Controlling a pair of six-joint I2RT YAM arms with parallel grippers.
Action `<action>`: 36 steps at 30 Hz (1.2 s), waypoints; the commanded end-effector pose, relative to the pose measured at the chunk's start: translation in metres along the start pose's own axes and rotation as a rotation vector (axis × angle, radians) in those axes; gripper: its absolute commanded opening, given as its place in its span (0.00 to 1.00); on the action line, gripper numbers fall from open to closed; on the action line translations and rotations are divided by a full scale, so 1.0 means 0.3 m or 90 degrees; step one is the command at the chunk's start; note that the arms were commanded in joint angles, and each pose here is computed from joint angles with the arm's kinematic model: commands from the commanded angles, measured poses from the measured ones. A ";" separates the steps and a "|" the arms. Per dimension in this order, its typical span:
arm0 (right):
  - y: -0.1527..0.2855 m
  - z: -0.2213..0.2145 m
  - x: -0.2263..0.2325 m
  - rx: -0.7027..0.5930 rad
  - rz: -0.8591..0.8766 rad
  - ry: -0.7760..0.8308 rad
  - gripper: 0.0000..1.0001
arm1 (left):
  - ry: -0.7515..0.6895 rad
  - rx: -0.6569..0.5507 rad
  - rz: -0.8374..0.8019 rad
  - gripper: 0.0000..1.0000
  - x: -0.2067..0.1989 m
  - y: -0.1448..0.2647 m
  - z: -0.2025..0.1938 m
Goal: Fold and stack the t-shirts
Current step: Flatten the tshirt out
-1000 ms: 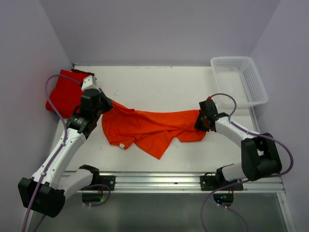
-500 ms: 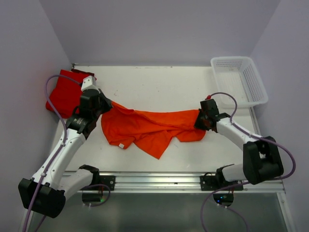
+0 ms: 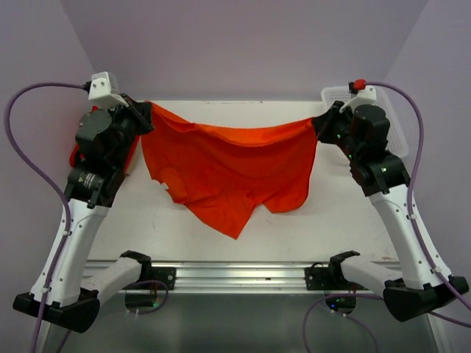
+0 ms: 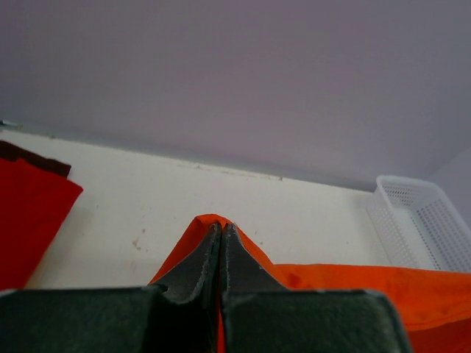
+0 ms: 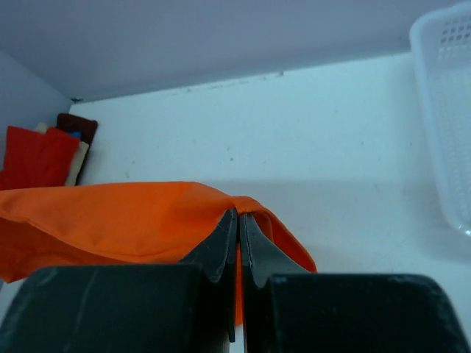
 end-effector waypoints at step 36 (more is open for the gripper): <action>-0.174 0.398 -0.017 -0.123 -0.161 0.238 0.00 | -0.251 -0.116 -0.149 0.00 -0.123 -0.326 0.309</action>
Point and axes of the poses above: each gripper's point midway between its finger pads, its own y axis back along the fingers, its own x axis along the line the jaws close on, z = x × y, the point moved 6 cm from there along y, back along the fingers, and after that the axes turned 9 degrees about y, right-handed, at the moved point
